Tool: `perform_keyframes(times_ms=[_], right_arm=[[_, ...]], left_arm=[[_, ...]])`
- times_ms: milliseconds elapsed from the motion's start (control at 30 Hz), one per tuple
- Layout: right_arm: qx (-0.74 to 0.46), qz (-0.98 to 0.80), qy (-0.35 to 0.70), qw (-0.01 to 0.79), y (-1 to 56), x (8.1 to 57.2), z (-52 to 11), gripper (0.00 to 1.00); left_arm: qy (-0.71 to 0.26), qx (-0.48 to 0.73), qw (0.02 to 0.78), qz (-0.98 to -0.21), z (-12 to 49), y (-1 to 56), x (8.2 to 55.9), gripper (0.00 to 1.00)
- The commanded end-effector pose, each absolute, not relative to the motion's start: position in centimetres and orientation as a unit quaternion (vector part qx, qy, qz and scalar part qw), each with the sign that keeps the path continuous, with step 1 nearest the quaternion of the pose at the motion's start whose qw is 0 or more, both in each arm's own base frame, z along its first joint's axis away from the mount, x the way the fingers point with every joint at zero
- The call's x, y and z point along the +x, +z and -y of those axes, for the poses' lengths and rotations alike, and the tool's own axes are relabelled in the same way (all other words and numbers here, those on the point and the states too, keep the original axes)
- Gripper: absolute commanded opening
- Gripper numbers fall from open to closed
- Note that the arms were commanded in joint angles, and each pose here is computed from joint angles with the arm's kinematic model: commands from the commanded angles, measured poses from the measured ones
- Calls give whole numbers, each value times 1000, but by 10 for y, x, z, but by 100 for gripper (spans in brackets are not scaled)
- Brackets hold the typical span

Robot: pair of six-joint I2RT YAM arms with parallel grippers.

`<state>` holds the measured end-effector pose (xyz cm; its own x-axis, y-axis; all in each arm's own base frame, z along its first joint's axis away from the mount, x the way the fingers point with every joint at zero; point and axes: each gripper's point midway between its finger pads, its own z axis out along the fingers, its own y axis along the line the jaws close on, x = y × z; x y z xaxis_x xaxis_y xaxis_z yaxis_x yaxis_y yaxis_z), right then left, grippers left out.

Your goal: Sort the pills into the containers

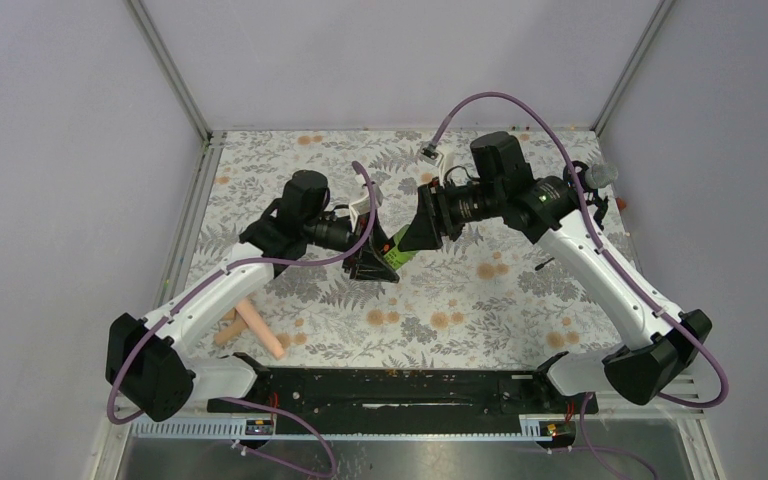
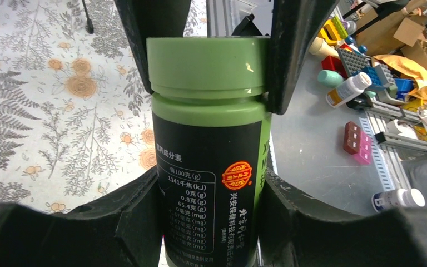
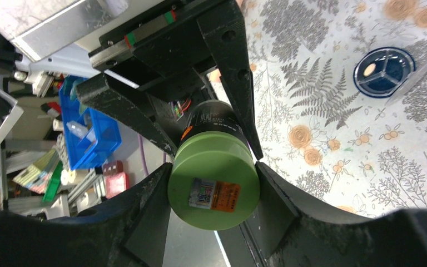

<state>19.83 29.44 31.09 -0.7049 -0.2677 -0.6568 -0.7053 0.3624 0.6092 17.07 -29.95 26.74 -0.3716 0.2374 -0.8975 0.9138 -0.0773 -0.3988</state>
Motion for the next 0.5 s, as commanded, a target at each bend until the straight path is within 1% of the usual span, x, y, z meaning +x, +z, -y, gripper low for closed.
perform_keyframes(times_ms=[0,100,167,233,300,333,400,467], right_arm=[[-276,-799,460,272,320,199,-295,38],[-264,-779,477,310,337,202,-296,47],[-264,-775,482,312,342,201,-297,54],[-266,-779,478,307,342,200,-296,64],[-268,-778,479,306,343,199,-296,77],[-269,-777,479,307,344,198,-295,80],[-275,-772,481,313,348,196,-294,85],[-284,-764,481,323,353,193,-291,87]], left_arm=[[-529,507,421,-534,309,317,191,0],[-530,483,444,-537,310,317,195,0],[-533,471,454,-536,310,317,197,0],[-532,464,465,-534,310,319,200,0],[-532,462,468,-534,310,320,200,0],[-531,462,469,-533,310,321,200,0],[-532,463,469,-532,310,321,199,0],[-534,465,466,-531,310,321,197,0]])
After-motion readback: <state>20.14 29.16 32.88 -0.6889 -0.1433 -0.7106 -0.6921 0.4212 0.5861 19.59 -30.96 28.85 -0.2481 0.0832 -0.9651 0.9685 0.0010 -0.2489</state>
